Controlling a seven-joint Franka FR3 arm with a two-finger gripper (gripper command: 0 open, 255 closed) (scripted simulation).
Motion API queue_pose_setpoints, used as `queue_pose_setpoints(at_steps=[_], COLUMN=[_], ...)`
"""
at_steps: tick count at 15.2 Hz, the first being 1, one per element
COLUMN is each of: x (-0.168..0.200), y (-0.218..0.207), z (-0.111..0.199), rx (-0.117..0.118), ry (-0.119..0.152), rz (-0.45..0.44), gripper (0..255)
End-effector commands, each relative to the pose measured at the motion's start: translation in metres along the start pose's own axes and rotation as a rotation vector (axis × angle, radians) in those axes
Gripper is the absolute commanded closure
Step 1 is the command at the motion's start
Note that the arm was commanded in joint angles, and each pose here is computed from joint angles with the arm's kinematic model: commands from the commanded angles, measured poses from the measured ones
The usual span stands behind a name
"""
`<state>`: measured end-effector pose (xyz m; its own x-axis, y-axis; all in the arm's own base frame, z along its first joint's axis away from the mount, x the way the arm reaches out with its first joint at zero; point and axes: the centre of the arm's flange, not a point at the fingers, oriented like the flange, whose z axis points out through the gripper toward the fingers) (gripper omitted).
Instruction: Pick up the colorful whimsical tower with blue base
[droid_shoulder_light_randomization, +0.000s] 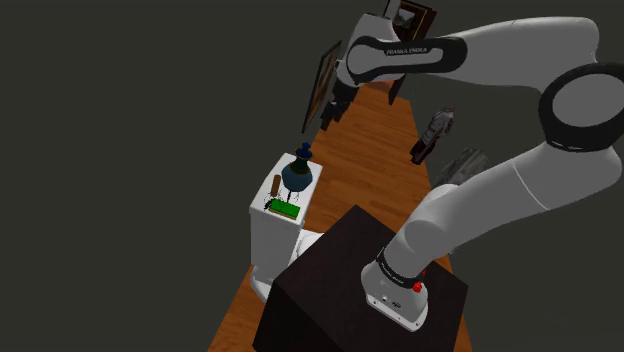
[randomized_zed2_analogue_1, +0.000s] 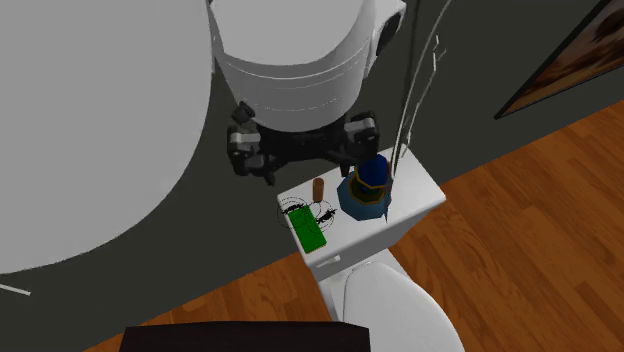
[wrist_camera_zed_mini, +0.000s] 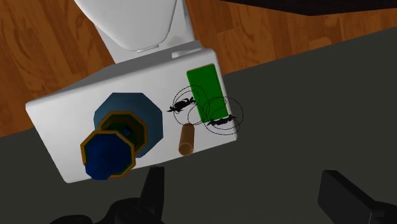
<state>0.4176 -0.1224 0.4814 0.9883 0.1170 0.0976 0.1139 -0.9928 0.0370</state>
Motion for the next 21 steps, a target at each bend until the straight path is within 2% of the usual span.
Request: queue_pose_setpoints(at_steps=[1, 21], x=[0.007, 0.101], y=[0.017, 0.174], z=[0.020, 0.219], rx=[0.006, 0.074], ry=[0.002, 0.004], rz=[-0.004, -0.037], gripper=[0, 0])
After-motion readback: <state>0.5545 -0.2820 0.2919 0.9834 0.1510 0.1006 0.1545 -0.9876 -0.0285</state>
